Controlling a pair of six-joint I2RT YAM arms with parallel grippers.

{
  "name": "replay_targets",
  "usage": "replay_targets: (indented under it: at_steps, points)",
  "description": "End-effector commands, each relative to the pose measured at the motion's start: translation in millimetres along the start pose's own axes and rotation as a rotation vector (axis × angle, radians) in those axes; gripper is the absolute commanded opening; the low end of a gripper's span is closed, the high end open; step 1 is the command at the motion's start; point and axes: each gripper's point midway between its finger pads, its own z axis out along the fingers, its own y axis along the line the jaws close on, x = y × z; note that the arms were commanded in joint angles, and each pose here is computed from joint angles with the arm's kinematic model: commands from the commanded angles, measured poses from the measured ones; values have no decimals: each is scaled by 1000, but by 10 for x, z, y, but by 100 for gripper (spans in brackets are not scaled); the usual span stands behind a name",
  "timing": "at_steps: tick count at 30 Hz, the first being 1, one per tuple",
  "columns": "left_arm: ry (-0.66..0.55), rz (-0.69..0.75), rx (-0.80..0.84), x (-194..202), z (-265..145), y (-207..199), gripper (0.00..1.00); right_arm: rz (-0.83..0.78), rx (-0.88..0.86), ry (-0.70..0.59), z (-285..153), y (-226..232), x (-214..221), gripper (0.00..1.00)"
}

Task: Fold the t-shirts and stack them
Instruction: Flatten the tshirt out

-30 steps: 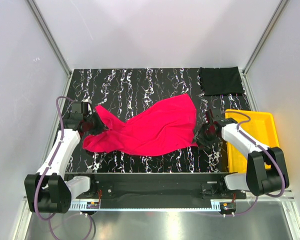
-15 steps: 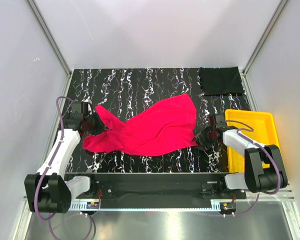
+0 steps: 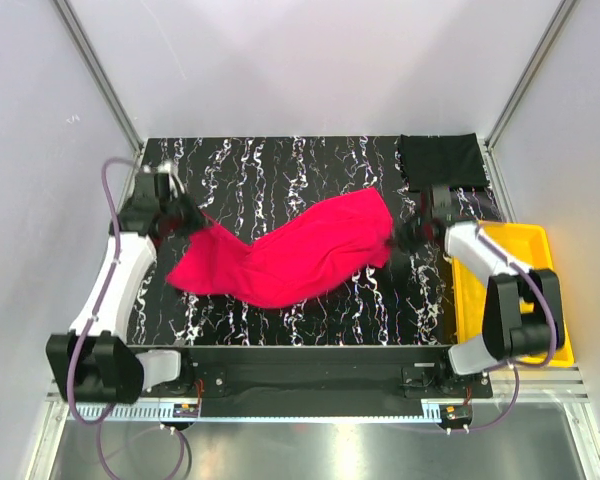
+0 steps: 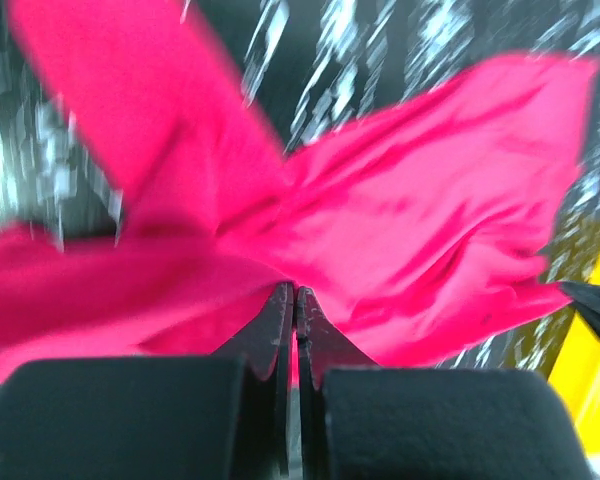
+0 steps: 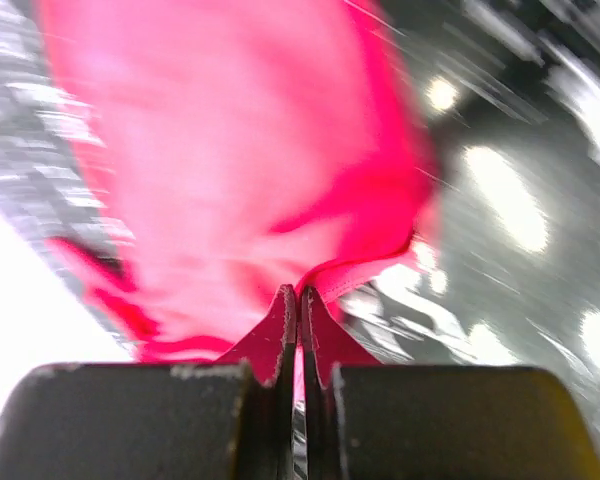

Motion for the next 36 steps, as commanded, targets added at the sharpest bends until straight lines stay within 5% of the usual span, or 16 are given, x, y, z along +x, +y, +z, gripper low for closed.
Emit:
replay_targets:
  at_steps: [1, 4, 5, 7, 8, 13, 17, 36]
  points:
    - [-205, 116, 107, -848, -123, -494, 0, -146, -126, -114, -158, 782, -507, 0]
    - [-340, 213, 259, -1575, -284, -1105, 0, -208, -233, -163, -357, 1585, -916, 0]
    - [-456, 261, 320, -1982, -636, -1442, 0, -249, -343, -239, -733, 2119, -1129, 0]
    - [-533, 315, 369, -2361, -783, -1701, 0, -284, -360, -271, -878, 2406, -1304, 0]
    - [-679, 364, 435, -2672, -1352, -2001, 0, -323, -471, -361, -1387, 2836, -1441, 0]
    - [-1060, 421, 592, -3112, -2756, -2411, 0, -413, -609, -555, -2446, 3333, -1645, 0]
    - [-1253, 445, 671, -3003, -3735, -2500, 0, -439, -688, -686, -3159, 3364, -1616, 0]
    - [-1543, 602, 766, -1457, -5714, -2507, 0, -505, -811, -871, -4559, 2117, -483, 0]
